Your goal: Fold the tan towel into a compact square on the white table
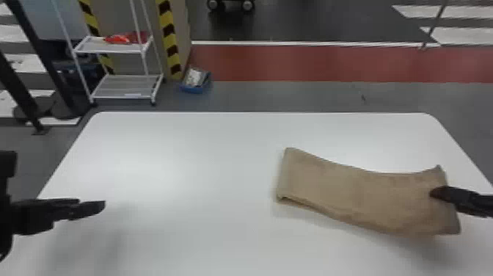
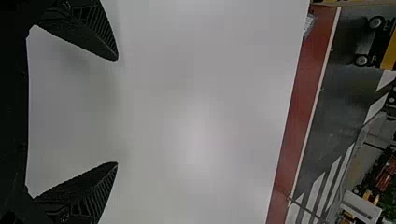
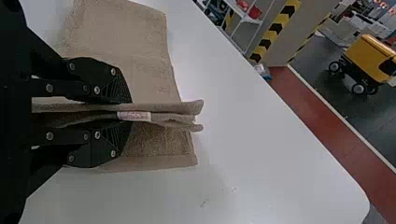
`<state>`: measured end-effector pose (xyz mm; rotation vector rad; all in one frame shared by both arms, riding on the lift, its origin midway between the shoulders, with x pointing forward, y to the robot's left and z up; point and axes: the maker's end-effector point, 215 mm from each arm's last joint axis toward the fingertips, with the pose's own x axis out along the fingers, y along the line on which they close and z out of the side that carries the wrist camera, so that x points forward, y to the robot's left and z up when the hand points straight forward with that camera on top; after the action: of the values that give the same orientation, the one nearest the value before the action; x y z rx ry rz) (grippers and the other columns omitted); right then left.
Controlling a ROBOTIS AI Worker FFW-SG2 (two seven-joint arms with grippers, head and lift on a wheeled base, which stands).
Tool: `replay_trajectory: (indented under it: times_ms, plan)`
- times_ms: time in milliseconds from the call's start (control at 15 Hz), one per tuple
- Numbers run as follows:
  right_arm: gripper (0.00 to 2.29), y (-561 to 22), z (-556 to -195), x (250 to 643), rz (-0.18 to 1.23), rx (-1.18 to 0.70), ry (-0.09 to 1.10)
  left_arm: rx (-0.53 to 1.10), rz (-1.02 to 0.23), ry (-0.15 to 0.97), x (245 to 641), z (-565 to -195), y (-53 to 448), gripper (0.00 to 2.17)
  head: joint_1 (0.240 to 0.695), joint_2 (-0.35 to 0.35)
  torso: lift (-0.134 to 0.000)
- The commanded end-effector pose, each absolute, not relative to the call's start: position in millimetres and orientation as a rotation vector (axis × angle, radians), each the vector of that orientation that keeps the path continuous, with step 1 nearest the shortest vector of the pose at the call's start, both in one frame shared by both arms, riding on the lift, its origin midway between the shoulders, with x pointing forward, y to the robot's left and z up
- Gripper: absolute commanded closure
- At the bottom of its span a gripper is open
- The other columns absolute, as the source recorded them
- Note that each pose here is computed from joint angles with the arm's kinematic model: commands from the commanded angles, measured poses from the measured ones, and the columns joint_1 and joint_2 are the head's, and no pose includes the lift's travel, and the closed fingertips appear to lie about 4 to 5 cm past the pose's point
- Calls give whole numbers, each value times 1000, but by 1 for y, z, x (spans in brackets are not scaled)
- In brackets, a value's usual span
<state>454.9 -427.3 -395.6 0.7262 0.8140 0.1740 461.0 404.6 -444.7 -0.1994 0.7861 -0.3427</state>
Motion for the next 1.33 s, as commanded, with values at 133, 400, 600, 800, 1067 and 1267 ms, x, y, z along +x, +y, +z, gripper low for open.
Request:
replay_trajectory:
  times_ms: [133,400,600,800,1067,1267]
  plan:
    - [829,-434,-409,446,136,705,852,-199,-360,794,460,-448,393,87,695,-39,-123]
    - [329,-448,-432,432,66,674,920,-195,-359,797,458,-449,394,87,695,-58,-123]
    - [329,-447,-446,434,50,646,960,-195,-365,797,459,-448,391,87,695,-70,-123]
    - [343,-447,-454,444,40,607,979,-196,-368,796,458,-448,391,87,695,-71,-123]
    - [714,-439,-451,458,51,605,980,-188,-359,792,459,-445,399,87,695,-62,-123]
    - [768,-434,-452,461,58,598,987,-186,-358,792,459,-447,400,87,695,-51,-123]
